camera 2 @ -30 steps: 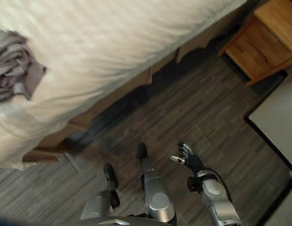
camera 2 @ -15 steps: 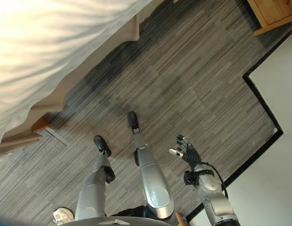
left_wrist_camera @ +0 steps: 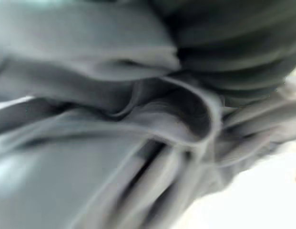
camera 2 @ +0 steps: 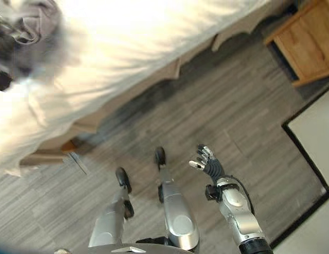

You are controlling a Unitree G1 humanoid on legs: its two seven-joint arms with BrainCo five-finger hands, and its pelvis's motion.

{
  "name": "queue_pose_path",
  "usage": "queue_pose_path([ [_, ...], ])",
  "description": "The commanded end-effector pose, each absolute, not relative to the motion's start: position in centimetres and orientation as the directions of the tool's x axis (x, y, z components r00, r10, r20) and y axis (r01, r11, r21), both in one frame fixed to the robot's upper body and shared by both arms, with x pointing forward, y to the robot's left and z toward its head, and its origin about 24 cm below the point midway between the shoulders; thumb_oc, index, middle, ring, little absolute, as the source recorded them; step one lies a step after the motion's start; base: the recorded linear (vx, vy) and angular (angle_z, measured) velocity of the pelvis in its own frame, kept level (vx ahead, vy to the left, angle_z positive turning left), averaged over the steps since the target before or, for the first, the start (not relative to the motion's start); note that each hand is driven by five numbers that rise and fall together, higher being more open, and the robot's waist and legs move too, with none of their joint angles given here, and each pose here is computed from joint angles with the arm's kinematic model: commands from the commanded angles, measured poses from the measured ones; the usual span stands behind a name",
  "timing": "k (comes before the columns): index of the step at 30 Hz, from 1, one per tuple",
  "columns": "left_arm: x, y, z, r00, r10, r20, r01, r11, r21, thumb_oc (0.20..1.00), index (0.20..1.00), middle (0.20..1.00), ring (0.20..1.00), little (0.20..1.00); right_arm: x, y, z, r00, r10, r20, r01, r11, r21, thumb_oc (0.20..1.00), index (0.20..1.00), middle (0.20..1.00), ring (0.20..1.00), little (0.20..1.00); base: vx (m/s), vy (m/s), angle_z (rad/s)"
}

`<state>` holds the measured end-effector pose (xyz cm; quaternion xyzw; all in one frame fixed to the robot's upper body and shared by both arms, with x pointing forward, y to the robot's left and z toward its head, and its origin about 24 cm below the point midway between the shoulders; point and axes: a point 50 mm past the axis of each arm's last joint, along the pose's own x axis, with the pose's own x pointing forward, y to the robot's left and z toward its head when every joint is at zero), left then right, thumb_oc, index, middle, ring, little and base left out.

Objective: Pick up bed clothes into laundry basket.

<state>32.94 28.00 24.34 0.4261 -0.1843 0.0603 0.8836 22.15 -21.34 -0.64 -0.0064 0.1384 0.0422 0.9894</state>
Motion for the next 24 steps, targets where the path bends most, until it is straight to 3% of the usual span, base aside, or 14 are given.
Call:
queue_pose_path([
  [1, 33.1, 27.5, 24.4, 0.857, 0.027, 0.515, -0.270, 0.874, 0.403, 0.200, 0.200, 0.200, 0.200, 0.200, 19.8, -22.1, -1.7, 0.943, 0.076, -0.325, -0.099, 0.994, -0.053, 1.000, 1.000, 1.000, 1.000, 1.000, 0.20, 0.055, 0.16],
  [2, 33.0, 24.3, 20.4, 0.877, 0.027, 0.480, -0.138, 0.970, 0.198, 0.200, 0.200, 0.200, 0.200, 0.200, 20.2, -22.2, -1.5, 0.949, 0.053, -0.311, -0.077, 0.995, -0.066, 1.000, 1.000, 1.000, 1.000, 1.000, 0.19, 0.071, 0.14],
  [4, 32.0, 21.6, 16.2, 0.915, 0.002, 0.403, -0.004, 1.000, 0.003, 0.200, 0.200, 0.200, 0.200, 0.200, 20.9, -22.3, -0.8, 0.961, 0.034, -0.274, -0.053, 0.997, -0.062, 1.000, 1.000, 1.000, 1.000, 1.000, 0.13, 0.063, -0.05],
  [6, 31.0, 20.7, 14.1, 0.938, -0.020, 0.347, 0.029, 0.999, -0.021, 0.200, 0.200, 0.200, 0.200, 0.200, 21.3, -22.2, -0.4, 0.966, 0.034, -0.256, -0.053, 0.996, -0.070, 1.000, 1.000, 1.000, 1.000, 1.000, 0.06, 0.024, -0.12],
  [9, 27.2, 19.3, 7.6, 0.988, -0.045, 0.146, 0.077, 0.972, -0.222, 0.200, 0.200, 0.200, 0.200, 0.200, 21.6, -22.1, 0.2, 0.974, 0.016, -0.226, -0.030, 0.998, -0.055, 1.000, 1.000, 1.000, 1.000, 1.000, 0.03, -0.007, -0.02],
  [12, 26.1, 18.7, 6.0, 0.994, -0.069, 0.086, 0.089, 0.962, -0.258, 0.200, 0.200, 0.200, 0.200, 0.200, 21.4, -21.7, 0.2, 0.975, 0.027, -0.222, -0.036, 0.999, -0.038, 1.000, 1.000, 1.000, 1.000, 1.000, 0.00, 0.000, 0.00],
  [16, 23.3, 15.7, 2.8, 0.985, -0.169, -0.037, 0.131, 0.864, -0.486, 0.200, 0.200, 0.200, 0.200, 0.200, 20.7, -21.2, 0.0, 0.975, 0.029, -0.222, -0.027, 1.000, 0.015, 1.000, 1.000, 1.000, 1.000, 1.000, 0.00, -0.022, -0.02],
  [20, 23.4, 15.4, 4.0, 0.968, -0.251, 0.011, 0.237, 0.899, -0.369, 0.200, 0.200, 0.200, 0.200, 0.200, 20.4, -21.9, 0.2, 0.978, -0.005, -0.209, 0.008, 1.000, 0.013, 1.000, 1.000, 1.000, 1.000, 1.000, 0.01, -0.044, -0.04],
  [24, 23.9, 16.3, 4.6, 0.978, -0.202, 0.042, 0.204, 0.911, -0.358, 0.200, 0.200, 0.200, 0.200, 0.200, 20.3, -23.4, 1.1, 0.984, -0.077, -0.163, 0.081, 0.997, 0.017, 1.000, 1.000, 1.000, 1.000, 1.000, 0.01, -0.048, -0.07],
])
